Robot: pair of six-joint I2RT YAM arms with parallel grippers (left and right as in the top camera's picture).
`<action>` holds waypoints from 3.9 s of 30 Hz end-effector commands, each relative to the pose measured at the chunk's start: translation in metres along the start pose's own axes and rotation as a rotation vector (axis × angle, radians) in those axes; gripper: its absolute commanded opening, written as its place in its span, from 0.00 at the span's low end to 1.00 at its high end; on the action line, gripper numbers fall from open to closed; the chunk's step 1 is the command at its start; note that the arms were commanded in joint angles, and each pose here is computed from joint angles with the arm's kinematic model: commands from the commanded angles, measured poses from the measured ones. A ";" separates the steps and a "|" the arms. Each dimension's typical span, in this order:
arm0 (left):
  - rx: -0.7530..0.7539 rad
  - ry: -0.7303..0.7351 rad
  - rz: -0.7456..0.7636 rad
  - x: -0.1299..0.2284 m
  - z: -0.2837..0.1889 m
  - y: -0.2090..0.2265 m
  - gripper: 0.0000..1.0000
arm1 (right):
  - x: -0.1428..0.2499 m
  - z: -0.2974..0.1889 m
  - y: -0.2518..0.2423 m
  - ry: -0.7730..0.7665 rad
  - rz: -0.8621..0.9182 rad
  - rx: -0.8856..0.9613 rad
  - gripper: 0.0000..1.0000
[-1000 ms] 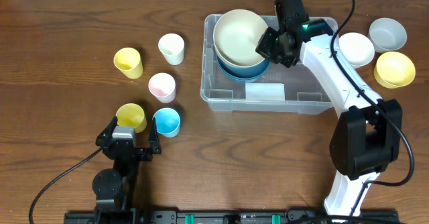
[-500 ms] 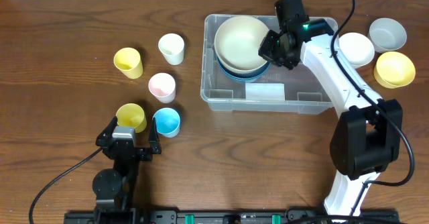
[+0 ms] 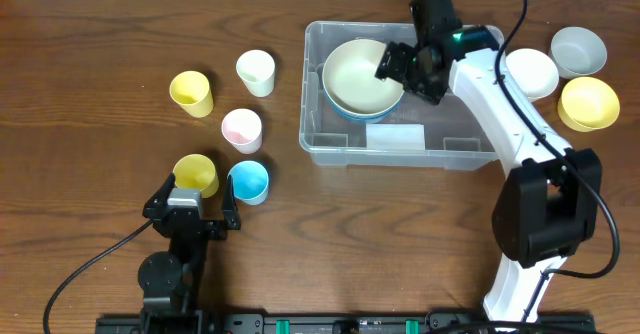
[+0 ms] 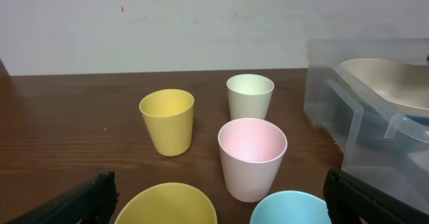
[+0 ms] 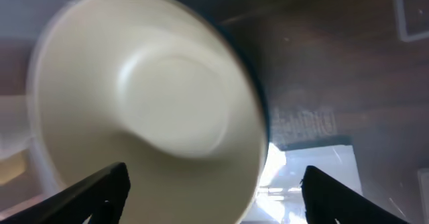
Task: Pack container
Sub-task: 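Move the right gripper to the yellow bowl and grasp its rim, then carry the yellow bowl into the container's right side and release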
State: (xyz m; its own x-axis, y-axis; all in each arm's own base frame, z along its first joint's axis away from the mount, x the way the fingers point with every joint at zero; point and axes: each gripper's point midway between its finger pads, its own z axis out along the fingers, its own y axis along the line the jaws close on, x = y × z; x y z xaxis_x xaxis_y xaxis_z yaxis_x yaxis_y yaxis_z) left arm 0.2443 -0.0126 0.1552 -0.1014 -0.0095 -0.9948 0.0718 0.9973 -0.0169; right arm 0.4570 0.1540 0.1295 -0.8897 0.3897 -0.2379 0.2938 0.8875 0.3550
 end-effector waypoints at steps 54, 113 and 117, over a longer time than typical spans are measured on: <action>0.005 0.044 0.009 0.016 0.001 0.000 0.98 | -0.058 -0.050 -0.427 -0.157 0.731 0.477 0.99; 0.005 0.044 0.009 0.016 0.001 0.000 0.98 | -0.106 -0.174 -0.119 -0.303 0.086 0.154 0.01; 0.005 0.044 0.009 0.016 0.001 0.000 0.98 | -0.104 -0.123 -0.124 -0.193 0.090 0.177 0.01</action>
State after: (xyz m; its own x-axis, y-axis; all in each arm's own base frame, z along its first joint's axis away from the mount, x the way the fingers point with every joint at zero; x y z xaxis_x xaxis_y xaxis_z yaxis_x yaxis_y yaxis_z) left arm 0.2443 -0.0126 0.1553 -0.1010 -0.0095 -0.9948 0.0718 0.9973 -0.0169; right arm 0.4646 -0.0206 0.2531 -0.7573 0.4946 -0.4264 0.4033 0.8678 0.2904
